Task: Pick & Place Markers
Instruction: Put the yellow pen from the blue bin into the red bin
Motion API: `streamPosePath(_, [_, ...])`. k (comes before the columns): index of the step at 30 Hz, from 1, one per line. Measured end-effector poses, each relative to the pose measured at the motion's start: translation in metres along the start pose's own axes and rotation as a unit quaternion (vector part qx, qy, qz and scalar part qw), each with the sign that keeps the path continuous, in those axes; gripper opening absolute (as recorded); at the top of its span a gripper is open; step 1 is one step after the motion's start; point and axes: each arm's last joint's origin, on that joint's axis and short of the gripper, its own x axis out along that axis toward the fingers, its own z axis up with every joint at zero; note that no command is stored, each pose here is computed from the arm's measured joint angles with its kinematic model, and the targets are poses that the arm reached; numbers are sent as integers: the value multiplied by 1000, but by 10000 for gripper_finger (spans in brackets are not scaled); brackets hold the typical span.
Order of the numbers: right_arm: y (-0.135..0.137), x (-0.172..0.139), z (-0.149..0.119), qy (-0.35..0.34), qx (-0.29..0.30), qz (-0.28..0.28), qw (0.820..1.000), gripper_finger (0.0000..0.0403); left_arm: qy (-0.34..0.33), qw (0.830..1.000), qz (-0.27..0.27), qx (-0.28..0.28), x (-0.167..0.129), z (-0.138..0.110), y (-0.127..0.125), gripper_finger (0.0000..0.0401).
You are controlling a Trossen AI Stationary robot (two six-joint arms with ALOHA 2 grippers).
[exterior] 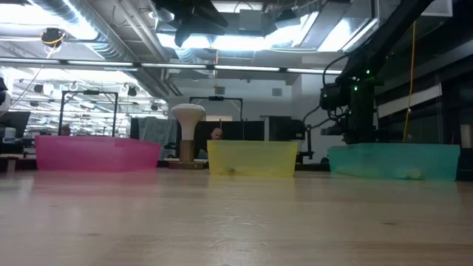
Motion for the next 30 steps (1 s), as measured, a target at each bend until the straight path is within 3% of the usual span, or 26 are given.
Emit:
streamPosePath(7, [0, -13, 1, -21, 0, 11, 1000, 2, 0, 1000, 0, 4, 0, 0, 0, 86])
streamPosePath(30, [0, -16, 1, -7, -13, 3, 1000, 0, 0, 1000, -1, 5, 0, 0, 0, 86])
